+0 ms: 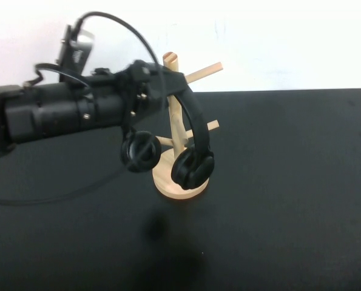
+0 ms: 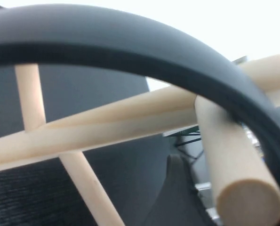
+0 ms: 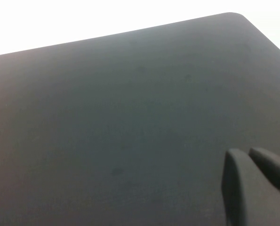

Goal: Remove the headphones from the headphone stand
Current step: Pick up the headphones from the headphone stand

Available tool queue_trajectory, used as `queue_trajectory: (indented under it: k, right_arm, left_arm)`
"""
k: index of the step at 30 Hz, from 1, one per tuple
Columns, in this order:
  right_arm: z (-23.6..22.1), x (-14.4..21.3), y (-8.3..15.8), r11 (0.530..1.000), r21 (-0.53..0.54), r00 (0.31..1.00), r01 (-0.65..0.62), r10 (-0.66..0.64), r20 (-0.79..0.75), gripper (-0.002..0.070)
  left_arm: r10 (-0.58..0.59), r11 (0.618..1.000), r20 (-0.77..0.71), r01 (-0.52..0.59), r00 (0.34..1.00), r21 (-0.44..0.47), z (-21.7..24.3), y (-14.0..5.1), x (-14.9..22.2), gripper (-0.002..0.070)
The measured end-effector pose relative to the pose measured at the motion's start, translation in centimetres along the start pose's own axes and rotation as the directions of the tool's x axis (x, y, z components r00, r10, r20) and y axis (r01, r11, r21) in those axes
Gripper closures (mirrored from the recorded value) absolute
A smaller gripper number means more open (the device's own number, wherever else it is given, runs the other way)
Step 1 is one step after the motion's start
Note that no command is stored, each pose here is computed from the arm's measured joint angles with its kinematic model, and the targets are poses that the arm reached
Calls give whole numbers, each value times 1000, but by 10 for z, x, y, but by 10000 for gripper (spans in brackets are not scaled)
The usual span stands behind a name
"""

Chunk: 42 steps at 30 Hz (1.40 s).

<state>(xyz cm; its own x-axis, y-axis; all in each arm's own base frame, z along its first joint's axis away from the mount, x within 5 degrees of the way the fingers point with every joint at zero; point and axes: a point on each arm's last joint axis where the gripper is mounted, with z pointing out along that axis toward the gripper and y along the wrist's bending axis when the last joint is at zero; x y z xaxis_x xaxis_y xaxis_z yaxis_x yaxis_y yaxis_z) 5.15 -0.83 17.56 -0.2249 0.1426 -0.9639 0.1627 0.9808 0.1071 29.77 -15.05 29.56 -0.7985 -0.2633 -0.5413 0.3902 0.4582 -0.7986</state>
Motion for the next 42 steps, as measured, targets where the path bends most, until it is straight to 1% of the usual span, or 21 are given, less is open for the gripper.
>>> queue_trajectory:
  k: [6,14,22,24,26,29,31,34,37,40,42]
  right_arm:
    - [0,0,0,1000,0,1000,0,0,0,682]
    - [0,0,0,1000,0,1000,0,0,0,682]
    - [0,0,0,1000,0,1000,0,0,0,682]
    - [0,0,0,1000,0,1000,0,0,0,682]
    - [0,0,0,1000,0,1000,0,0,0,682]
    - [0,0,0,1000,0,1000,0,0,0,682]
    - [0,0,0,1000,0,1000,0,0,0,682]
    - [0,0,0,1000,0,1000,0,0,0,682]
    - [0,0,0,1000,0,1000,0,0,0,682]
    - [0,0,0,1000,0,1000,0,0,0,682]
    - [0,0,0,1000,0,1000,0,0,0,682]
  left_arm:
    - [70,996,13,-69,998,-65,14,-6,9,234]
    - [115,992,41,-113,992,-57,19,-18,0,234]
    - [98,991,32,-94,995,-95,28,-5,0,235]
    - [96,991,30,-93,995,-96,29,-4,0,244]
    - [95,991,29,-92,995,-97,29,-3,0,282]
    - [92,992,25,-89,995,-93,30,-3,0,385]
    - [92,993,19,-90,996,-82,30,-4,1,467]
    - [90,994,5,-89,996,-63,30,-5,3,542]
    - [88,995,-7,-88,996,-42,30,-7,4,567]
    - [92,995,-12,-92,996,-29,29,-10,4,575]
    - [104,994,-3,-104,995,-21,25,-16,3,575]
